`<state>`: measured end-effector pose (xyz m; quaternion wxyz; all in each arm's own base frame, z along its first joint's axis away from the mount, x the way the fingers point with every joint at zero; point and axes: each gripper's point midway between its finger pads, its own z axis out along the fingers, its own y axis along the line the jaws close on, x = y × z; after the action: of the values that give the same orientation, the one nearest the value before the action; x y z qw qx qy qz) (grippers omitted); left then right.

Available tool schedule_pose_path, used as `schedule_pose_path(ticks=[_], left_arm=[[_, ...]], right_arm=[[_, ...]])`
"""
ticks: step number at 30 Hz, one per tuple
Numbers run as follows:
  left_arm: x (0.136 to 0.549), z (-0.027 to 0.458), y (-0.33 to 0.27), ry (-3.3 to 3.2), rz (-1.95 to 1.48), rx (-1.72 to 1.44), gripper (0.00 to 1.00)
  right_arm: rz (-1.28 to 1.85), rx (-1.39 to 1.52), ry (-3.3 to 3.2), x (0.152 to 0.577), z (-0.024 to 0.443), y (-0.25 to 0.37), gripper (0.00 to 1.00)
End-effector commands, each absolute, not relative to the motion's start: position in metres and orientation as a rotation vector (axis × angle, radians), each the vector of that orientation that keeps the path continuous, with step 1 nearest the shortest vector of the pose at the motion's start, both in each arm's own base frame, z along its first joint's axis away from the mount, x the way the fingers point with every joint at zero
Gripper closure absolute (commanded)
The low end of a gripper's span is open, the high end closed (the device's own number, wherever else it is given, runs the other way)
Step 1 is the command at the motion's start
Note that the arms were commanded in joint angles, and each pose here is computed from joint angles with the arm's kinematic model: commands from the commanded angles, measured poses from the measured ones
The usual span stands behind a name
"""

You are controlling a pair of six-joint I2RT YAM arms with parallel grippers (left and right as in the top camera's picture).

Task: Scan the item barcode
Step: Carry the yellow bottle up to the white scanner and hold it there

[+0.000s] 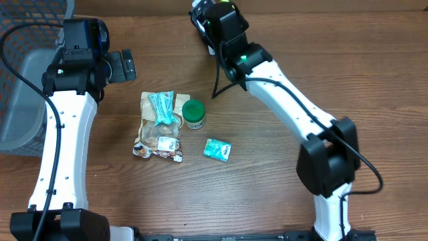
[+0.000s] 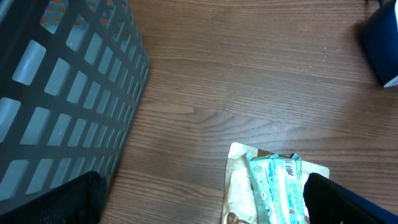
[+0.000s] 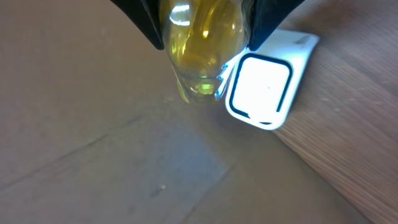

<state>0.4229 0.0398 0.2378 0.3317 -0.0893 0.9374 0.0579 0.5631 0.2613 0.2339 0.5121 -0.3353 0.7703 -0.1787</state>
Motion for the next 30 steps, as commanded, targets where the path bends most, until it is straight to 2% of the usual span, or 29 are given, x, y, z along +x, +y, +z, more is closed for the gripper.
schedule_pose_path(ticks=[1,9,14,30], left_arm=[[0.424,0.241,0.041,2.442,0.165,-0.226,0.00],[0.424,0.241,0.041,2.442,0.165,-0.226,0.00],[0.424,0.241,0.041,2.442,0.165,-0.226,0.00],[0.424,0.241,0.041,2.442,0.165,-0.227,0.01]], right_arm=[[-0.566,-0.823,1.799,0.578,0.234,0.256,0.75],[-0.629,-0.781,1.722,0.600,0.218,0.262,0.75],[-0.639,-0.771,1.723,0.604,0.206,0.263,0.78],[-0.572,-0.686,1.739,0.613,0.199,0.258,0.74]])
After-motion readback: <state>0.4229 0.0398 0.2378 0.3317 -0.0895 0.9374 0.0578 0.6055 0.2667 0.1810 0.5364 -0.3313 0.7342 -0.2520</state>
